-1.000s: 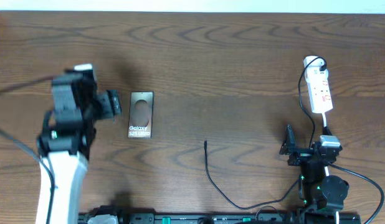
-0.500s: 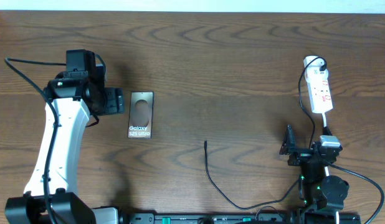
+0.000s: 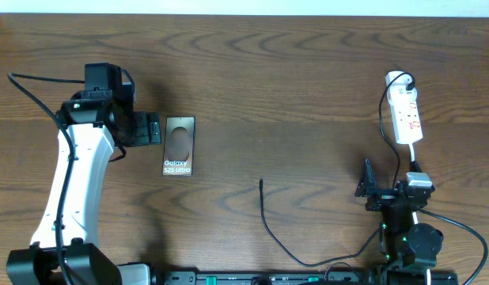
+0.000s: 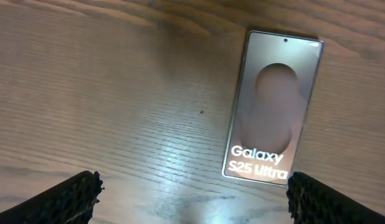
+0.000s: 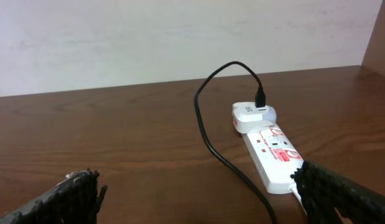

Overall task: Plug charger to phone and switch on socket
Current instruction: 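Move the left gripper forward above the silver phone, then lower the left gripper over the phone and close on its sides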

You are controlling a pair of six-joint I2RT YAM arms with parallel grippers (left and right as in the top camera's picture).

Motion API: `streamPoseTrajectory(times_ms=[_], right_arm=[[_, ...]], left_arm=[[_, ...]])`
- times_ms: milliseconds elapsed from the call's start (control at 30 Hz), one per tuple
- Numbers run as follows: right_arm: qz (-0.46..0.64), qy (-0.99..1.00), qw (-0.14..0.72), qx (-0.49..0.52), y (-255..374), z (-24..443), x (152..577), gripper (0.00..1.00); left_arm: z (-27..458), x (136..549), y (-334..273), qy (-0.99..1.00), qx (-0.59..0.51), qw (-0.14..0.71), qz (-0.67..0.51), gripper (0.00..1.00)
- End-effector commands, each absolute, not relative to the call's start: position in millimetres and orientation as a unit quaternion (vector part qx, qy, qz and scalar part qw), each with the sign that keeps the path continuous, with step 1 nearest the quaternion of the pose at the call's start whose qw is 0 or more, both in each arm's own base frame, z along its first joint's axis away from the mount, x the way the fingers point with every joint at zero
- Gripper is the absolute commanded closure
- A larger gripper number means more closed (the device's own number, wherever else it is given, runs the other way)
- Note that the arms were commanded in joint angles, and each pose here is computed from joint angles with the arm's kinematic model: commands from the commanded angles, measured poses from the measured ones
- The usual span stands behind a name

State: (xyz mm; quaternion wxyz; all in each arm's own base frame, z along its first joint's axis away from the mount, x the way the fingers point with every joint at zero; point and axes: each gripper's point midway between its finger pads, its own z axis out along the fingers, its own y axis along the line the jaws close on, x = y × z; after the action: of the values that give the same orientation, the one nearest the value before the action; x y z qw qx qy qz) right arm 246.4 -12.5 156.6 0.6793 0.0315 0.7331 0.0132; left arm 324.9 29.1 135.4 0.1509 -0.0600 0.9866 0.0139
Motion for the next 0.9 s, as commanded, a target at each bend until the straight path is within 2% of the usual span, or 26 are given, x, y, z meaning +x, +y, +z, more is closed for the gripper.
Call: streamPoseTrajectory(times_ms=[0, 200, 600, 867], right_arm=[[0.011, 0.736, 0.677, 0.026, -11, 155, 246, 0.01], [0.011, 0.736, 0.677, 0.026, -11, 155, 246, 0.01], [0.011, 0.736, 0.677, 0.026, -11, 155, 246, 0.01], [0.011, 0.736, 0.677, 0.026, -11, 155, 246, 0.01]], left_arm=[[141, 329, 17, 0.986, -0.051, 0.157, -0.014, 0.02], [139, 330, -2, 0.988, -0.021, 0.153, -0.018, 0.02], [85, 330, -19, 0.997, 0.004, 0.069, -0.018, 0.02], [72, 334, -31, 0.998, 0.020, 0.059, -0.019, 0.02]])
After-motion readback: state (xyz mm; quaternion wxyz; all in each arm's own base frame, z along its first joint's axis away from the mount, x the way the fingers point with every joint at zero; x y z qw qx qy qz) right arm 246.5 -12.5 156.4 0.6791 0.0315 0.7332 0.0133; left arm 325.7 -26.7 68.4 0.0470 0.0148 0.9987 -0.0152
